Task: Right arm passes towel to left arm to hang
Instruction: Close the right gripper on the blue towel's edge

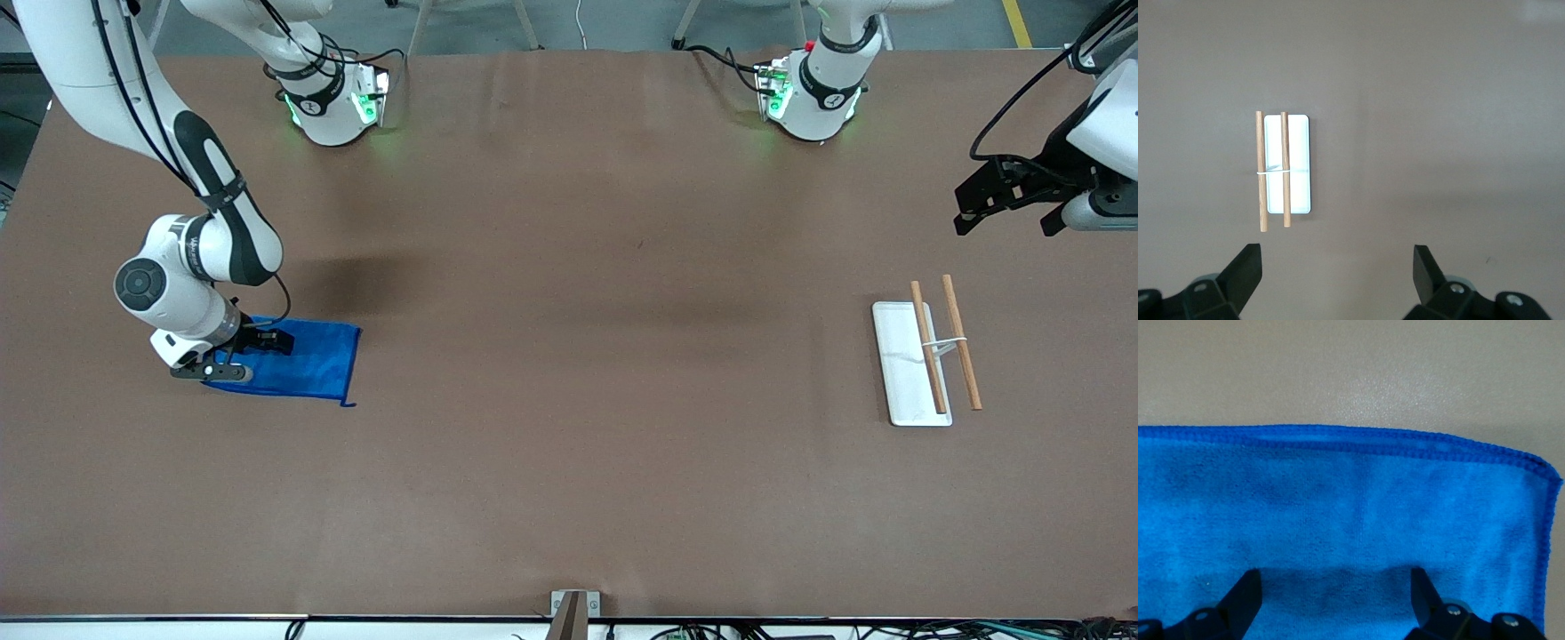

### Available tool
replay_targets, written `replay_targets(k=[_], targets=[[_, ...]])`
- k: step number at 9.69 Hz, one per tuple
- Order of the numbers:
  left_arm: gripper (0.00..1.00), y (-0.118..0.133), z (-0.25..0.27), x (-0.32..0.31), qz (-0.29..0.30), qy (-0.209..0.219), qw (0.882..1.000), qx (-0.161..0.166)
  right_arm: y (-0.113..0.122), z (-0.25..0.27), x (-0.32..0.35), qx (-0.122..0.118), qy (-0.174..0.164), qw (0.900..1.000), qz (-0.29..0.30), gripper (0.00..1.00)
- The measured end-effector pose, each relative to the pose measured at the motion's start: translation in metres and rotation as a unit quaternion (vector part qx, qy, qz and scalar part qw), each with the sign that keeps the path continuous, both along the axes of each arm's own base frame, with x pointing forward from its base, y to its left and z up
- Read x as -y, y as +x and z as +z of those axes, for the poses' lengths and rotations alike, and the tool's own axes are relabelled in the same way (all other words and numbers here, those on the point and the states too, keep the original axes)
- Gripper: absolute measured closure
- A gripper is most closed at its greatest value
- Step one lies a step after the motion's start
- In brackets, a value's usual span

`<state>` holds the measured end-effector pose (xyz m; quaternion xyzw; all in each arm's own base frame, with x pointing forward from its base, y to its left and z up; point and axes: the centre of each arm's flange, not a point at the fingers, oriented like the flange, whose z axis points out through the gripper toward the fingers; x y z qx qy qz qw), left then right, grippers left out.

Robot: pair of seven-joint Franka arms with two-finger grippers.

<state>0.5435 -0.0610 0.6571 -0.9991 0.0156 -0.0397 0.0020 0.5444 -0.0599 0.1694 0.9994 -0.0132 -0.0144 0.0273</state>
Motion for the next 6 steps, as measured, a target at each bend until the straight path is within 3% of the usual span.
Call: replay_targets(k=[3, 6], targets=[[0.0, 0.0, -0.0005, 0.0, 0.0, 0.0, 1.0, -0.001, 0.0008, -0.0016, 0.0003, 0.015, -0.001, 1.0, 0.01, 0.14], [0.0, 0.0, -0.0008, 0.0, 0.0, 0.0, 1.0, -0.002, 0.0027, 0.0026, 0.0048, 0.022, -0.003, 1.0, 0.021, 0.64]])
